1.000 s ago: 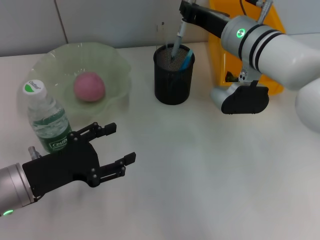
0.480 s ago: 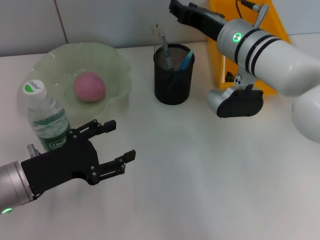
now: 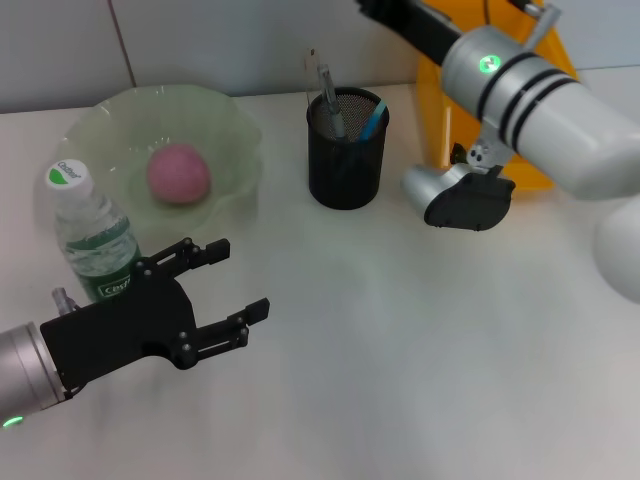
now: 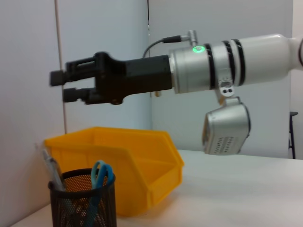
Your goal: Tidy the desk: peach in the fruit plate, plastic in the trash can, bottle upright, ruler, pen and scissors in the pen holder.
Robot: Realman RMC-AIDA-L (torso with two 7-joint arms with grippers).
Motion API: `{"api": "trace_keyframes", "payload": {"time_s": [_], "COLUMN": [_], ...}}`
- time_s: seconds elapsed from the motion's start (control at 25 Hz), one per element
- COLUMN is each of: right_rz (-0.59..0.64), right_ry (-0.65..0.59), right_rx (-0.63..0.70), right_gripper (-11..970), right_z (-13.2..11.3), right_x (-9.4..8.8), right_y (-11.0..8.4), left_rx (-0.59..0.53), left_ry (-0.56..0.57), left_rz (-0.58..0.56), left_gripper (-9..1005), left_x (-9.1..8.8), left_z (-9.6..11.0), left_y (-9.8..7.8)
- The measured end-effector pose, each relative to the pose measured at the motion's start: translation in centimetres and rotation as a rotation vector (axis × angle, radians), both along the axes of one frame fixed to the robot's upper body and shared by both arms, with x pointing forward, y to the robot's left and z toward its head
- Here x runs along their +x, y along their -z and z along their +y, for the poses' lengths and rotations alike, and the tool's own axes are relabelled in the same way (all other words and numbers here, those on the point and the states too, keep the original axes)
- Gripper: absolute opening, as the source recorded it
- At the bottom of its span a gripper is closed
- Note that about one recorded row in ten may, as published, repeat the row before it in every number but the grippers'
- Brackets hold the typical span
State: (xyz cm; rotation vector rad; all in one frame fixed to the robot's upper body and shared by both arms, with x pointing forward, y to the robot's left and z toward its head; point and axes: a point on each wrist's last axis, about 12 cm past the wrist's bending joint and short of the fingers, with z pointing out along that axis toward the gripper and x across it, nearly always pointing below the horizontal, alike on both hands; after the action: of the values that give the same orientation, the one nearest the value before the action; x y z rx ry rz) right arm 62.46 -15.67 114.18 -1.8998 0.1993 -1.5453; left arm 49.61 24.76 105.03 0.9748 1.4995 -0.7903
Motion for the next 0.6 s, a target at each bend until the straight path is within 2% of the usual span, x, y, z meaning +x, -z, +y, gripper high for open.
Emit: {"api": "trace_keyframes", "payload": {"time_s": [0.12, 0.4, 0.6], "right_rz": [0.016, 0.15, 0.181], "right_ry": [0.027, 0.093, 0.123], "right_rx": [0.162, 0.749, 1.145], "right_gripper": [502, 519, 531], "right_z": [-0.8, -2.8, -5.1], "right_x": [-0.5, -2.0, -2.5], "right_y": [-0.8, -4.1, -5.9], "left_rx": [-0.008, -0.047, -0.057], "left_ry": [-0.005, -0.001, -0.006], "left_rz": [-0.005, -0.026, -0.037], "left_gripper": [804, 805, 805], "left_x": [0.1, 0.1, 0.2], "left_z": [0.1, 0.5, 0.9], "left_y": [-0.1, -0.8, -1.1]}}
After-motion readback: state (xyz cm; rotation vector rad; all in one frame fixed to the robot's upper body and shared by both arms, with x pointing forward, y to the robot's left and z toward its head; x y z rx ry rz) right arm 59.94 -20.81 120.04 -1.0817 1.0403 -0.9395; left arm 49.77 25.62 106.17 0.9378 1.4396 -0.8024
